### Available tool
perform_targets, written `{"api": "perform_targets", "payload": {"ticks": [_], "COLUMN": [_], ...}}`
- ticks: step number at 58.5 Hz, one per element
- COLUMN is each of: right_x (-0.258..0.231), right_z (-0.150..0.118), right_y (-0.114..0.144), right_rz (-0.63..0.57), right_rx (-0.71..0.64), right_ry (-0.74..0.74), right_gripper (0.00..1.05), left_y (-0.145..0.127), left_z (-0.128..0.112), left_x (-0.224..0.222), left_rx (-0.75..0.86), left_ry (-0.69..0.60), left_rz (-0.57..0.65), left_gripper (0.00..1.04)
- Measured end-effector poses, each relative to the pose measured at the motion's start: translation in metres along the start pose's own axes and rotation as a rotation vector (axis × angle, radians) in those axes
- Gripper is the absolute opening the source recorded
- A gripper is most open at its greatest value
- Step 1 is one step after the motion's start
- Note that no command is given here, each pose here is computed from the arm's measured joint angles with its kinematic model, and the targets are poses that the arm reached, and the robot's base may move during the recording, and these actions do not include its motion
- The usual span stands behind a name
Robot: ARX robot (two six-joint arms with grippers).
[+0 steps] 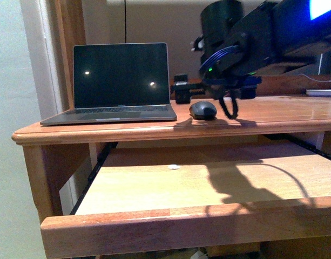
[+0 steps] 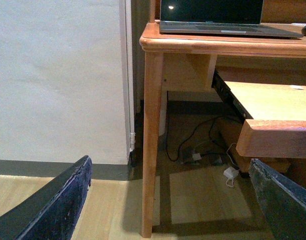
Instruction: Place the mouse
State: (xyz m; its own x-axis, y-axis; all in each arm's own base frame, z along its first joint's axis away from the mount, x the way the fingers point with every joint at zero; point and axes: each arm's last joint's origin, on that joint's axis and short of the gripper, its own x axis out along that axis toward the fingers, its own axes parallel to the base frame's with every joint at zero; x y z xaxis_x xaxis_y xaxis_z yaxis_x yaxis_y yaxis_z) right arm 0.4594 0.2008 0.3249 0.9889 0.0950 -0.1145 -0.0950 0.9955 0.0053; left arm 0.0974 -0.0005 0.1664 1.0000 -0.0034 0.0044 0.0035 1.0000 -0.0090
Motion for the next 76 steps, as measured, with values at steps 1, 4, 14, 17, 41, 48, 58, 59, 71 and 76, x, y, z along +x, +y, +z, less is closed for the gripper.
{"api": "perform_targets", "payload": {"ticks": [1, 4, 14, 17, 41, 48, 58, 59, 71, 76], "right_x": [-0.003, -0.02, -0.084, -0.101, -0.193, -0.204, -0.203, -0.202, -0.189, -0.177], "right_z": [0.002, 0.009, 0.001, -0.013, -0.119, -0.141, -0.175, -0.177, -0.188, -0.188], "right_y": [-0.004, -0.024, -0.088, -0.102, -0.182, -0.192, -0.187, -0.185, -0.167, -0.155], "right_rz": [0.005, 0.025, 0.162, 0.209, 0.427, 0.426, 0.417, 0.417, 0.414, 0.41], "right_rx": [0.006, 0.034, 0.073, 0.069, 0.081, 0.077, 0.039, 0.038, 0.019, 0.009], "right_ry": [-0.008, -0.042, -0.11, -0.097, 0.092, 0.128, 0.178, 0.181, 0.192, 0.186], "right_gripper": [0.97, 0.97, 0.97, 0.97, 0.97, 0.97, 0.97, 0.97, 0.97, 0.97], "left_y": [0.0, 0.0, 0.0, 0.0, 0.0, 0.0, 0.0, 0.0, 0.0, 0.0], "left_z": [0.0, 0.0, 0.0, 0.0, 0.0, 0.0, 0.0, 0.0, 0.0, 0.0], "left_x": [0.0, 0.0, 0.0, 0.0, 0.0, 0.0, 0.0, 0.0, 0.0, 0.0], "left_rx": [0.0, 0.0, 0.0, 0.0, 0.0, 0.0, 0.0, 0.0, 0.0, 0.0], "left_ry": [0.0, 0.0, 0.0, 0.0, 0.0, 0.0, 0.0, 0.0, 0.0, 0.0], "left_rz": [0.0, 0.0, 0.0, 0.0, 0.0, 0.0, 0.0, 0.0, 0.0, 0.0], "left_gripper": [0.97, 0.97, 0.97, 0.97, 0.97, 0.97, 0.97, 0.97, 0.97, 0.97]}}
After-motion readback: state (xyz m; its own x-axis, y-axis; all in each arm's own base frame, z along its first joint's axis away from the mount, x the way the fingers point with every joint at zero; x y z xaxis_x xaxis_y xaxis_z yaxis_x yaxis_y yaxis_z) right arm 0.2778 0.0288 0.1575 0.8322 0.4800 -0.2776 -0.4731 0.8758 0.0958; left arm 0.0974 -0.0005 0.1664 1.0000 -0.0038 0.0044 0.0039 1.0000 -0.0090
